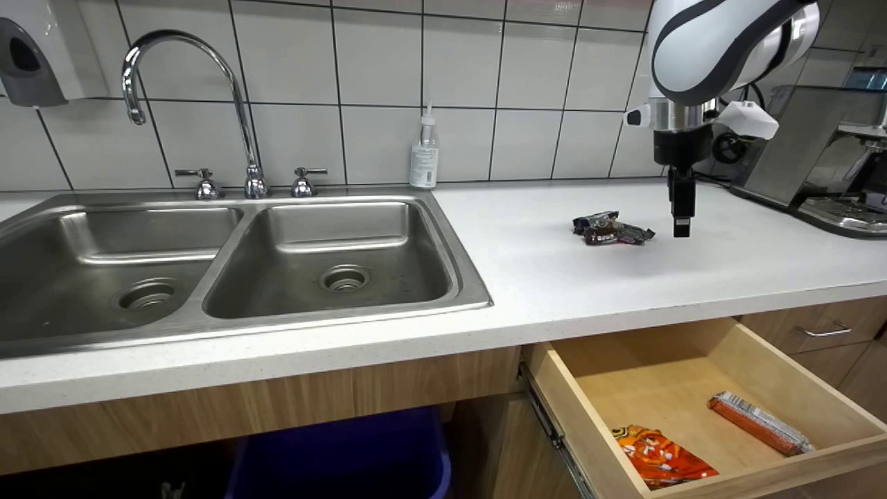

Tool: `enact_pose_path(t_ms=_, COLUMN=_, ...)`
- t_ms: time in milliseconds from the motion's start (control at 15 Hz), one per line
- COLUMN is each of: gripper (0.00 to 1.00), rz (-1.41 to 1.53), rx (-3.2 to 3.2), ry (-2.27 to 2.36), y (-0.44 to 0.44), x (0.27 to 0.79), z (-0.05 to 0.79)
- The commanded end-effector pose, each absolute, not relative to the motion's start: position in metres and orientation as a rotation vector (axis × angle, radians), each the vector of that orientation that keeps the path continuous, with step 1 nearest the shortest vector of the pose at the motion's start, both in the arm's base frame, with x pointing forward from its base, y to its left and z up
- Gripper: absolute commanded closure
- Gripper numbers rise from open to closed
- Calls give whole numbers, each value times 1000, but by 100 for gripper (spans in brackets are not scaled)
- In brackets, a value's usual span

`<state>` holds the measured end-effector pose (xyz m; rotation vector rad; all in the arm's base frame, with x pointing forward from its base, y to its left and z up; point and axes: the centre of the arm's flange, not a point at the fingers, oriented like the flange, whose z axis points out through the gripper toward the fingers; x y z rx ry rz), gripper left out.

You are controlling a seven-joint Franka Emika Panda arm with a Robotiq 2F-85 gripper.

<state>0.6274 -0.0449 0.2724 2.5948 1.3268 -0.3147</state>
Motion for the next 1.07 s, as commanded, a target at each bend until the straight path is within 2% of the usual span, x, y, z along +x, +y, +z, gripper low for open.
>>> enact_pose_path(t_ms=0, gripper=0, rz=-315, rx=2595, ry=1327, y=-45, x=627, z=272)
enact_pose_path(t_ms=1000, gripper=0, rz=-176, rx=2575, ry=1415, y=-26, x=659, z=248)
